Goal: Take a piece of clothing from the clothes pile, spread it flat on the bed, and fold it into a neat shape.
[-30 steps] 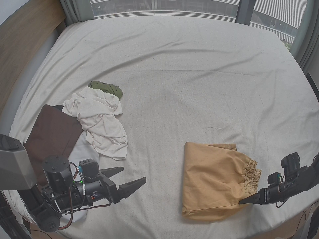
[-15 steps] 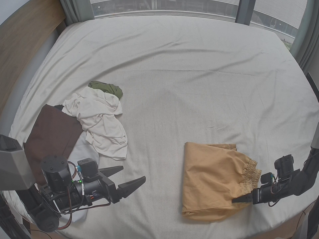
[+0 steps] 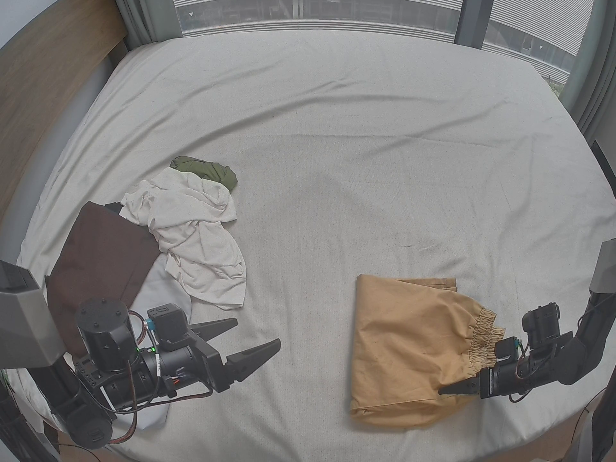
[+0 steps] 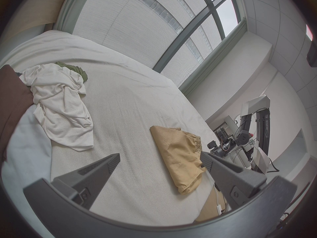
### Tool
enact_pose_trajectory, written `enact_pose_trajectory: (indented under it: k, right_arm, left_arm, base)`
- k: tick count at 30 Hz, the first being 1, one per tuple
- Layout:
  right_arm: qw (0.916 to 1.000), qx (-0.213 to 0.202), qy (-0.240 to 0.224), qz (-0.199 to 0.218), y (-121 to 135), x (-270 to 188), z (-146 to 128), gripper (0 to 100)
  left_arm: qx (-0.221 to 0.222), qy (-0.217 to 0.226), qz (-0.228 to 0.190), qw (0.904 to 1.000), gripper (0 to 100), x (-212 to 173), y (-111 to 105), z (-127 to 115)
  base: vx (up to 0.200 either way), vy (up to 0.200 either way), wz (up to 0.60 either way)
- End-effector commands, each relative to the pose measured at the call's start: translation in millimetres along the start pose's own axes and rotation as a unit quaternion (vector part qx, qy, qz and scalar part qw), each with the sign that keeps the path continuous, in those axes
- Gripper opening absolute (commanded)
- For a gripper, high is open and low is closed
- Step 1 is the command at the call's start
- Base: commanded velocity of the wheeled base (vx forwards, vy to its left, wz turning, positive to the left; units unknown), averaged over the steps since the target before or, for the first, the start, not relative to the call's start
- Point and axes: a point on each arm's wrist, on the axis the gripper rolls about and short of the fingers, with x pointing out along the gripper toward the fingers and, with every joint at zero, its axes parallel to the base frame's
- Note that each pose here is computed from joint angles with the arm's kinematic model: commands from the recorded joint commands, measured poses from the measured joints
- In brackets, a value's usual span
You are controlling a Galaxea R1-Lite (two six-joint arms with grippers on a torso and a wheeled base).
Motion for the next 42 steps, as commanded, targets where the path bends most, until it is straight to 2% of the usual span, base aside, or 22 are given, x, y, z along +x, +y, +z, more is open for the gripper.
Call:
enact_pose_trajectory:
  k: [1, 11, 18, 22, 23, 29, 33, 42]
  right_arm:
    - [1.0, 0.006, -0.008, -0.001, -4, 6, 0, 0]
    - [0.9994, 0.002, -0.031, 0.013, 1, 9, 0, 0]
    - [0.9947, -0.049, -0.077, 0.048, 25, 1, 2, 0]
    - [0.9878, -0.074, -0.114, 0.076, 42, -8, 4, 0]
    - [0.9836, -0.083, -0.131, 0.092, 51, -12, 6, 0]
    - [0.9706, -0.109, -0.166, 0.137, 76, -25, 9, 0]
    - [0.9633, -0.127, -0.181, 0.152, 86, -33, 10, 0]
    - [0.9509, -0.127, -0.215, 0.183, 101, -47, 19, 0]
  left_arm:
    - [0.0, 0.0, 0.0, 1.0, 100, 0, 0, 0]
    - [0.0, 0.0, 0.0, 1.0, 100, 0, 0, 0]
    - [0.001, -0.003, 0.0, 1.0, 100, -1, 0, 1]
    - [0.002, -0.008, -0.003, 1.0, 100, -1, -1, 3]
    - [0.002, -0.008, -0.002, 1.0, 100, -1, -1, 3]
    - [0.002, -0.009, -0.001, 1.0, 100, -1, 0, 4]
    - [0.002, -0.009, -0.001, 1.0, 100, -1, 0, 4]
    - [0.002, -0.009, -0.001, 1.0, 100, -1, 0, 4]
  base:
    - [0.0, 0.0, 0.0]
    - [0.0, 0.0, 0.0]
    - [0.0, 0.0, 0.0]
    - [0.0, 0.0, 0.0]
    - [0.0, 0.0, 0.0]
    - [0.0, 0.0, 0.0]
    - [0.0, 0.0, 0.0]
    - [0.0, 0.0, 0.0]
